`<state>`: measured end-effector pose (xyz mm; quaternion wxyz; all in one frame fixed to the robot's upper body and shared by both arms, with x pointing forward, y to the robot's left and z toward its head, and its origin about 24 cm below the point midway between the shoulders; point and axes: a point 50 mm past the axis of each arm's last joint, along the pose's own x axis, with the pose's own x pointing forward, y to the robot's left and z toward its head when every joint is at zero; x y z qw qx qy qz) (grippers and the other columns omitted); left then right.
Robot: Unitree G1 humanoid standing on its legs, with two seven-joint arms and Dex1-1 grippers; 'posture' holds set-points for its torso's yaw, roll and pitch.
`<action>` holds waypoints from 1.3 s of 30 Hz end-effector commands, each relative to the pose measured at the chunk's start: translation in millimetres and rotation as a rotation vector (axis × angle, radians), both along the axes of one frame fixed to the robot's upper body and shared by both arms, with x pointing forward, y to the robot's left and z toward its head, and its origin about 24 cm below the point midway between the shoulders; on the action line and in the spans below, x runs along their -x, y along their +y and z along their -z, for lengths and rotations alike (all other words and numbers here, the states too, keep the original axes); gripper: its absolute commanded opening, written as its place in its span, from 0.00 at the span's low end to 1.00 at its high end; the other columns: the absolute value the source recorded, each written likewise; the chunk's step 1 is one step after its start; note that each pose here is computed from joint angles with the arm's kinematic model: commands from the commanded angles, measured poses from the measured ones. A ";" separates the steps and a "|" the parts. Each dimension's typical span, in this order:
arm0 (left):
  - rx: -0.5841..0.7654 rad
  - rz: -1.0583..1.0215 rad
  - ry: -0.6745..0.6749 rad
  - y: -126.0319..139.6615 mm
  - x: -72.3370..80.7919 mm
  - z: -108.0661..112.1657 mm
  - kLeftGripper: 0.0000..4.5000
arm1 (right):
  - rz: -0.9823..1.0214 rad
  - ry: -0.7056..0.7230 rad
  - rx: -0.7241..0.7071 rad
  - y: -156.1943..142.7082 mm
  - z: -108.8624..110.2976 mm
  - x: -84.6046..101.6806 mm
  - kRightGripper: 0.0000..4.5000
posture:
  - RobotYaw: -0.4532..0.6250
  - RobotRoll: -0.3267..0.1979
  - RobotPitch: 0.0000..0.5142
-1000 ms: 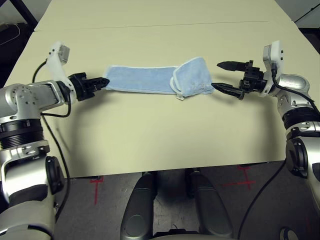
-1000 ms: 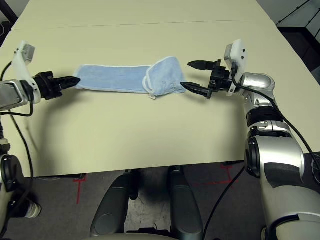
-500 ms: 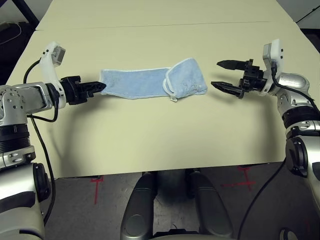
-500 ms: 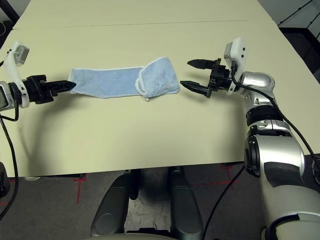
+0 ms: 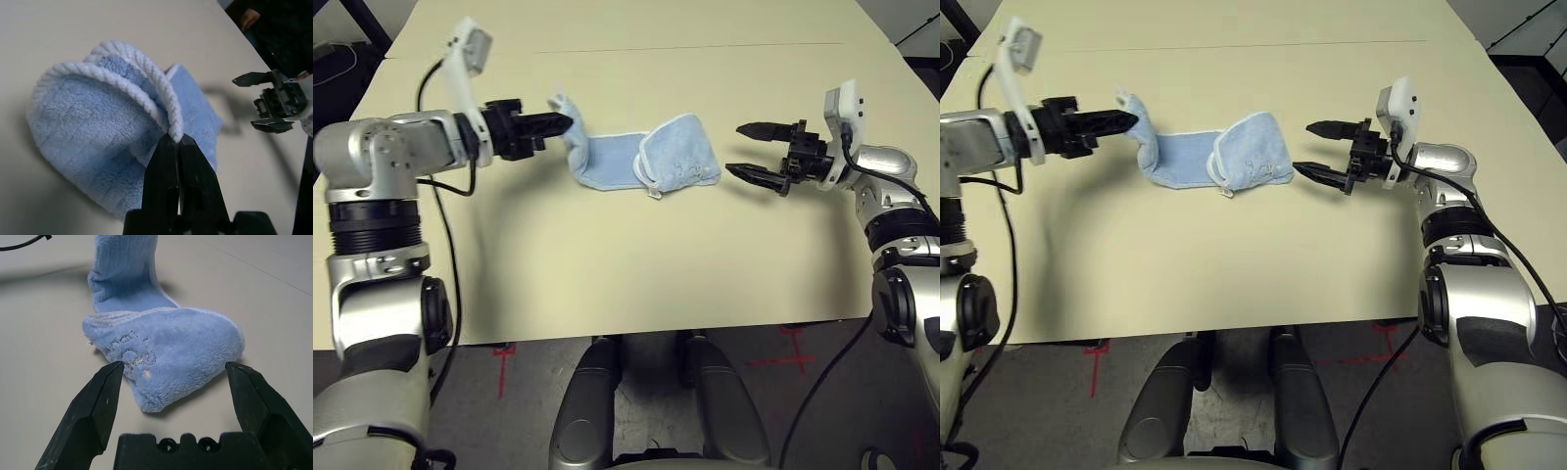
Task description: Fold the towel and set it aside.
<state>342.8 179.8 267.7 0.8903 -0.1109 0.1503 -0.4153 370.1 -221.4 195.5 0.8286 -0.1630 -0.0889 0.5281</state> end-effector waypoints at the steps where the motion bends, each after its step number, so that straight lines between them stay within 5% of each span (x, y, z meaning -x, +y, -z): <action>1: 0.014 0.112 -0.013 -26.0 3.3 -5.1 0.00 | 0.012 0.005 0.009 -4.6 2.0 1.4 1.00 | 0.54 0.62 0.45; 15: 0.070 0.161 -0.014 -88.5 -20.4 1.5 0.00 | 0.017 0.006 0.004 -2.8 4.4 0.8 1.00 | 0.55 0.62 0.45; 32: 0.003 0.153 0.020 -120.2 -37.3 29.8 0.00 | 0.040 0.018 0.008 -2.7 6.8 -0.4 1.00 | 0.54 0.62 0.47; 39: -0.010 0.209 0.022 -133.7 -32.7 32.7 0.00 | 0.040 0.029 0.012 -4.3 6.4 0.1 1.00 | 0.54 0.62 0.47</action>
